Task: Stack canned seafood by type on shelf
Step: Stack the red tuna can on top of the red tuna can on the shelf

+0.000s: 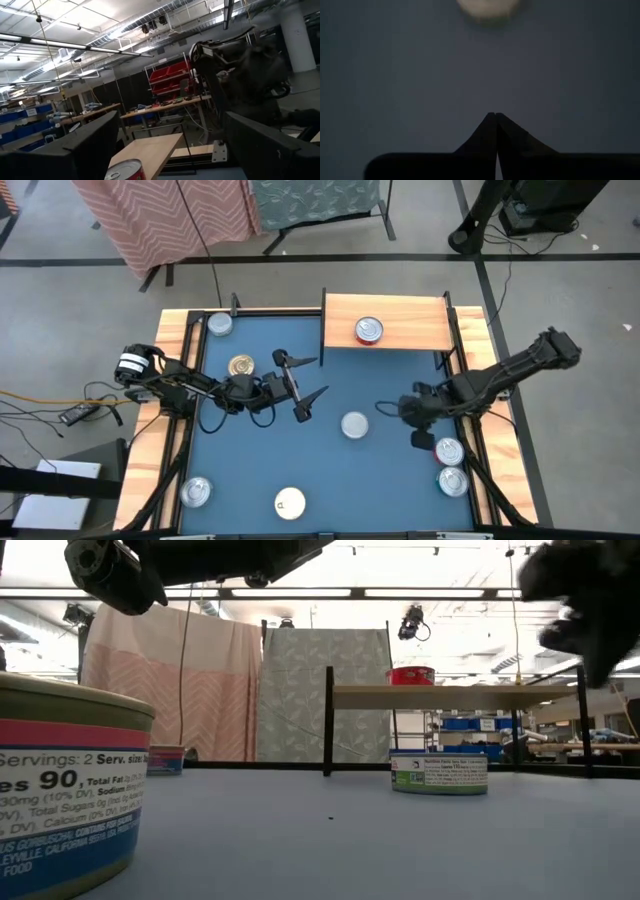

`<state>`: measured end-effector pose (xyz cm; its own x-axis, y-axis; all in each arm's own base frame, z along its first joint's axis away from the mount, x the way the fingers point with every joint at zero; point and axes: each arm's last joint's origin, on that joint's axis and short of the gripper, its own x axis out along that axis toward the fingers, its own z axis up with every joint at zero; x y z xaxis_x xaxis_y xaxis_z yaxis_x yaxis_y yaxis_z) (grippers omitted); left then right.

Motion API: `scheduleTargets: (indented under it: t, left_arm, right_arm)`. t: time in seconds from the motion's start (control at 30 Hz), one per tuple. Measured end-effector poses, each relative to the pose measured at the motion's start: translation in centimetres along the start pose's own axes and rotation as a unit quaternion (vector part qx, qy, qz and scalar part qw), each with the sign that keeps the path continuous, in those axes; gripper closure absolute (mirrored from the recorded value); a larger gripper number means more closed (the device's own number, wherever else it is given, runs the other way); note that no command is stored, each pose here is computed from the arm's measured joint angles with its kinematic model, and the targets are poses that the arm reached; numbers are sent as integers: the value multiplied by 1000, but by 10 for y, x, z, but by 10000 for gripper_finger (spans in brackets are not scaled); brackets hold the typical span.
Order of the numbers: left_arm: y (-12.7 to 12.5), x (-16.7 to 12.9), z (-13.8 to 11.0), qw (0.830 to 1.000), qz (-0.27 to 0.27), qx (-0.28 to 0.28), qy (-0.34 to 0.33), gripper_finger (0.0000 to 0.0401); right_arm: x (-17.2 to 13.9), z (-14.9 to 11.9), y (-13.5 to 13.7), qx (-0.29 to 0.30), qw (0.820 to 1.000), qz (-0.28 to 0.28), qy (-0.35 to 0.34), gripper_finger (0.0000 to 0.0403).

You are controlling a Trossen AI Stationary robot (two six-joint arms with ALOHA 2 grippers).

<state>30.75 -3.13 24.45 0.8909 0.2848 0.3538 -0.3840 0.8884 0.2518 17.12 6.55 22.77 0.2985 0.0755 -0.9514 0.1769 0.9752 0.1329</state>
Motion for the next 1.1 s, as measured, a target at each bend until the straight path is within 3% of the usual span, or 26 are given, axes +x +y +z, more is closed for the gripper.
scheduleTargets:
  t: [0.23,0.67,1.1]
  left_arm:
    - [-1,0,-1,1000,-3,3,7,39]
    - [-1,0,-1,1000,-3,3,7,39]
    - [0,0,-1,1000,2,2,7,39]
  right_arm:
    - [-3,-19,16,60,995,43,66,384]
    - [-9,-59,39,91,989,11,120,398]
    - [36,-86,32,114,986,32,122,400]
